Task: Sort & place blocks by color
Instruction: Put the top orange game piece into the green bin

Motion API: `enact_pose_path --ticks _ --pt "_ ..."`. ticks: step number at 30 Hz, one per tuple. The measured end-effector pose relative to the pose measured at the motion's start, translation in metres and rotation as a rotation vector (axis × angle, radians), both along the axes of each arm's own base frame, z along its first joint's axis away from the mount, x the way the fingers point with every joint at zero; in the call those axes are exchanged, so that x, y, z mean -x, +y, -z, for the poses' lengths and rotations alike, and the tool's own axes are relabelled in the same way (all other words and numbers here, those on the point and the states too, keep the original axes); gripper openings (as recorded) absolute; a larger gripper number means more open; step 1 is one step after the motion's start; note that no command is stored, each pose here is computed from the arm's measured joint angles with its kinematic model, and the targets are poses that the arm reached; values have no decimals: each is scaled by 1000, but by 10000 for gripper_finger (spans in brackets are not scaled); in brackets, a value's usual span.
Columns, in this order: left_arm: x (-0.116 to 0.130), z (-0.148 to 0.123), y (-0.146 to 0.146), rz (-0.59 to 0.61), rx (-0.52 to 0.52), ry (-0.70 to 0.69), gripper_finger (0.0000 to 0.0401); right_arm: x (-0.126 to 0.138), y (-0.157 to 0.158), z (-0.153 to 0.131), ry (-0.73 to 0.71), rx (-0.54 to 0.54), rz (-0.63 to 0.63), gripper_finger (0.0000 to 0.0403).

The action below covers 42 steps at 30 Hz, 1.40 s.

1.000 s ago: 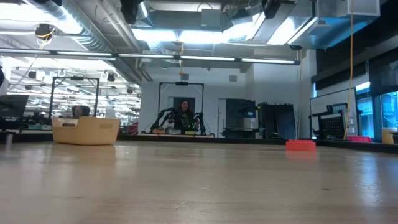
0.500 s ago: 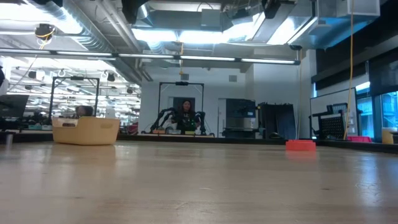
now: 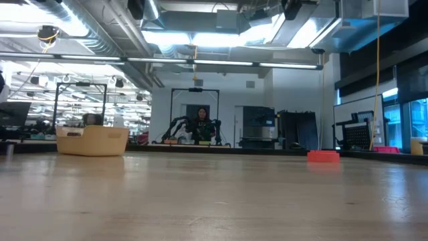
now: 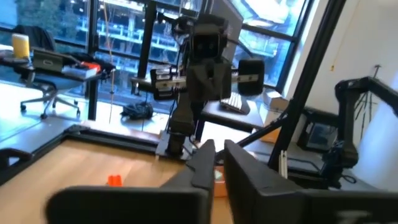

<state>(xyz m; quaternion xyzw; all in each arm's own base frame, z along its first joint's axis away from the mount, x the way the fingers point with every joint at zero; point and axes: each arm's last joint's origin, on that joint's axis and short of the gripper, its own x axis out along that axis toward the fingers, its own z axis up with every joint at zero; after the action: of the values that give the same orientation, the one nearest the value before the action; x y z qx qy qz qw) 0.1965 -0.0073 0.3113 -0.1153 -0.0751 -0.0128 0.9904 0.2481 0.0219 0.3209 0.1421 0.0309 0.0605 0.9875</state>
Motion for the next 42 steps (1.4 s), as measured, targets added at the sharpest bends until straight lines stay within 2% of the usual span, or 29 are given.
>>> enact_pose_path --ticks 7,17,32,42 --pt "10 -2 1 -3 26 17 2 0 0 0 1 0 0 0" --pt "12 -4 -3 115 18 14 0 0 0 0 1 -5 1 16" --pt "13 -4 -4 184 32 16 0 0 0 0 3 -23 2 20" --pt "12 -4 -3 129 41 13 0 0 -1 0 6 -50 55 39"
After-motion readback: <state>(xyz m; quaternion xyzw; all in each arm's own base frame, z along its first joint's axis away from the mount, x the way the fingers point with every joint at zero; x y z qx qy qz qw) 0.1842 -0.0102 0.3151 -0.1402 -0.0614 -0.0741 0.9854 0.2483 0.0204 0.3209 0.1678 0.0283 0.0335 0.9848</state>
